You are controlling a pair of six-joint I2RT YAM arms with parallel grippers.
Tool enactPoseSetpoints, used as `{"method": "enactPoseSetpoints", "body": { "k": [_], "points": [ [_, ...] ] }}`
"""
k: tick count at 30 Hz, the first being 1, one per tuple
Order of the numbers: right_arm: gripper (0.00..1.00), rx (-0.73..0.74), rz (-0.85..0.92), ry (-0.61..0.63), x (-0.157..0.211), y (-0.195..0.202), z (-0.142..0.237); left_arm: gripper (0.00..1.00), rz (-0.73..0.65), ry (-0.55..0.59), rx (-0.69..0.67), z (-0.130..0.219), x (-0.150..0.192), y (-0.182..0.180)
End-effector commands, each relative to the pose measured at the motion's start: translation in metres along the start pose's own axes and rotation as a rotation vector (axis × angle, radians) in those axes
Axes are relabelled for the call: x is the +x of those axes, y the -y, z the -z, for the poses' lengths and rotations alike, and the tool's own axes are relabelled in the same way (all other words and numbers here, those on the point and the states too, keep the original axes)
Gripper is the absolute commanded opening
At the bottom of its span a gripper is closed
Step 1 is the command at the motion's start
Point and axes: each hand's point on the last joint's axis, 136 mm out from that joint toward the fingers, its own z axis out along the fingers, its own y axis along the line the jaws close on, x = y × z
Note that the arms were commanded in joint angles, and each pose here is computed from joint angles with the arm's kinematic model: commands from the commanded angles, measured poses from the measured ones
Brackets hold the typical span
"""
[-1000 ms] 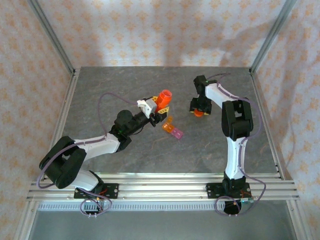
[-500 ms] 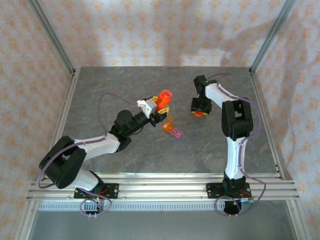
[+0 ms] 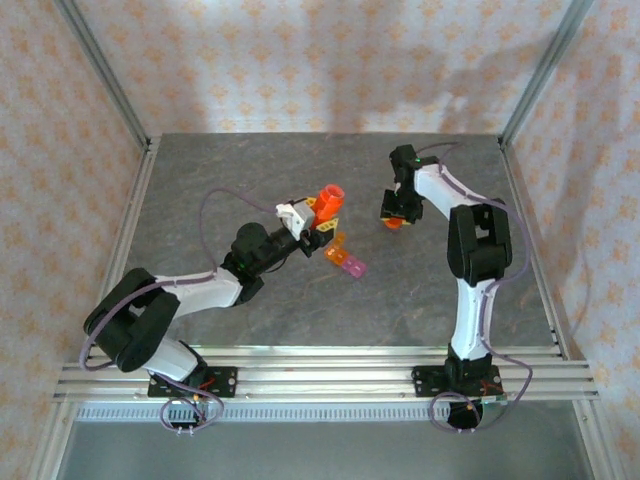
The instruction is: Sort the pills into containers
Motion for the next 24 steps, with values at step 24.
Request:
{"method": "enactPoseSetpoints", "body": {
  "k": [24],
  "points": [
    [0.37,-0.287,0.110,0.154,-0.003,-0.072,0.165,0.00,-0.053,-0.022,-0.057,-0.015,0.046,-0.025]
  ]
}}
